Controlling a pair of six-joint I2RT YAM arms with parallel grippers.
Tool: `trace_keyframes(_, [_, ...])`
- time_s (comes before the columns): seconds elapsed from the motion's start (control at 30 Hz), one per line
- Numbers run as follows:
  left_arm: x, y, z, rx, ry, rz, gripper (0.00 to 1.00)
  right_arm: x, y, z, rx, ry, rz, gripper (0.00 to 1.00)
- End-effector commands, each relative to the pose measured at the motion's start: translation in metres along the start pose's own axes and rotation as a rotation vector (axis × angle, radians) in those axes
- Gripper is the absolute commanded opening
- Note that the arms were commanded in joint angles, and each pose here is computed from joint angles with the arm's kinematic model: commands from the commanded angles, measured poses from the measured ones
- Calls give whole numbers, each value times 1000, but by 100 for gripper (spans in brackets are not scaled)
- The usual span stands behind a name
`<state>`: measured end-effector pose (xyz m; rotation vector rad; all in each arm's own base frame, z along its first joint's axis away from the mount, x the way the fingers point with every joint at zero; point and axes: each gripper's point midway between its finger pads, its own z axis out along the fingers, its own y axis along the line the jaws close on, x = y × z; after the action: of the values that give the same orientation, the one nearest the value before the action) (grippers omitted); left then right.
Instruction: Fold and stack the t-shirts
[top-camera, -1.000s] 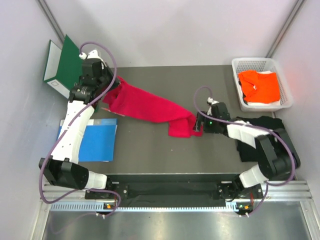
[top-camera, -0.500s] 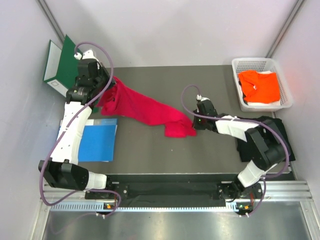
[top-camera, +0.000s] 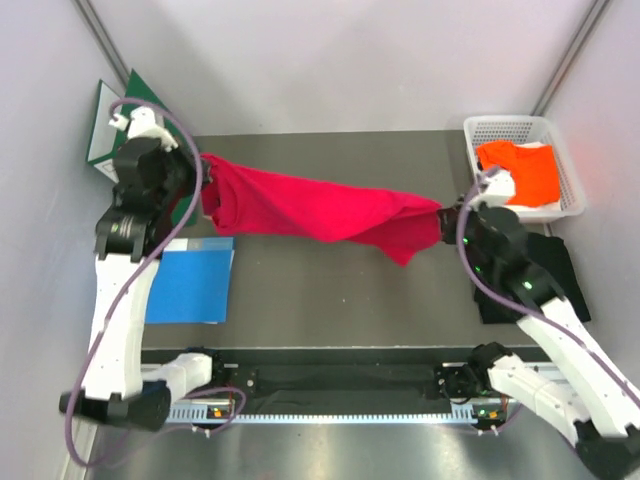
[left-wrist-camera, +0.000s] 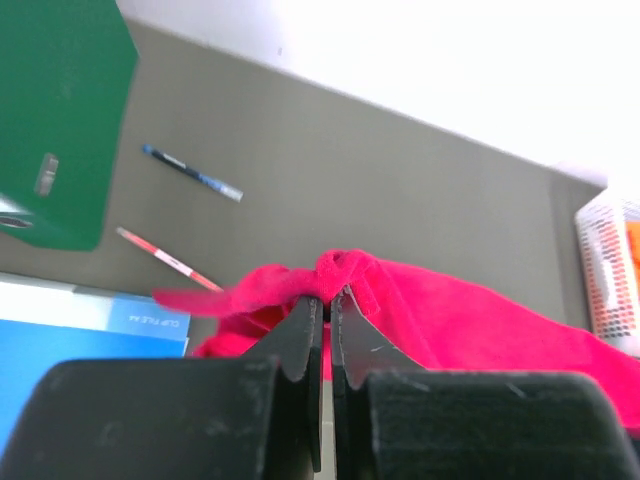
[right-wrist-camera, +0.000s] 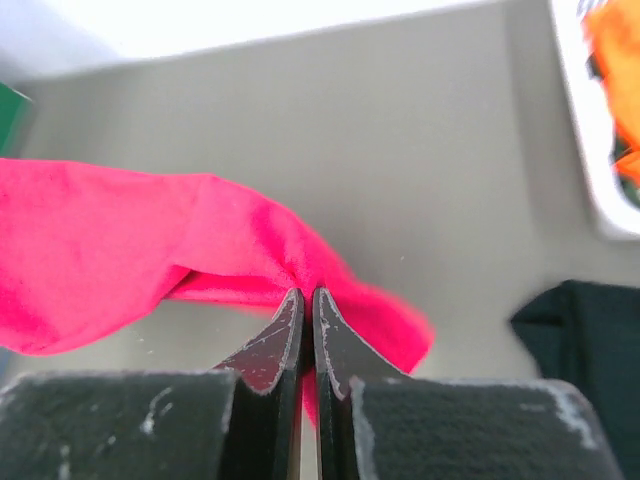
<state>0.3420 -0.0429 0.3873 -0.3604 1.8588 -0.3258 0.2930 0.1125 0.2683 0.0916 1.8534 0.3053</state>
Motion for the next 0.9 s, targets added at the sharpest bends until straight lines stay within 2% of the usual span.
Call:
trace_keyframes(0.0, [-14,4,-53,13,-90,50,0,-23,-10,-50,-22,-54,-49,0])
trace_keyframes(0.13, [-10,-1,-95,77,-100,77,0,-36,-5,-86,-114,-103,-65,0])
trace_keyframes(0.23, [-13,-9,-113,125,-111,98,0,-53,-9,-106,-116,-165,-74,0])
trace_keyframes(0.33, [-16,-12,-110,127,-102,100,0,-64,-12,-107,-95,-196,-98,0])
trace_keyframes(0.4, [-12,-10,-96,111,-77,89,0,-64,-16,-89,-39,-177,-127,0])
trace_keyframes(0.5, [15,4,-55,46,31,71,0,-49,-13,-42,16,-106,-197,0])
trace_keyframes(0.53, [36,14,-32,6,107,71,0,-43,-11,-27,25,-78,-225,0])
trace_keyframes(0.6, [57,22,-8,-20,167,64,0,-15,-5,23,36,39,-268,1])
trace_keyframes(0.63, [82,33,13,-52,243,61,0,-13,1,40,26,64,-272,2])
trace_keyframes(0.67, [95,37,23,-62,276,54,0,20,3,76,20,182,-293,2])
trace_keyframes(0.73, [125,50,51,-109,359,37,0,26,3,112,34,244,-271,1])
trace_keyframes(0.77, [130,60,61,-157,363,37,0,62,-1,141,46,345,-275,1])
trace_keyframes(0.8, [136,65,69,-188,380,22,0,67,-4,155,49,371,-259,1])
trace_keyframes(0.83, [143,70,87,-210,397,21,0,55,4,172,39,349,-238,1])
trace_keyframes(0.87, [144,73,94,-224,402,20,0,77,-1,193,61,402,-239,1])
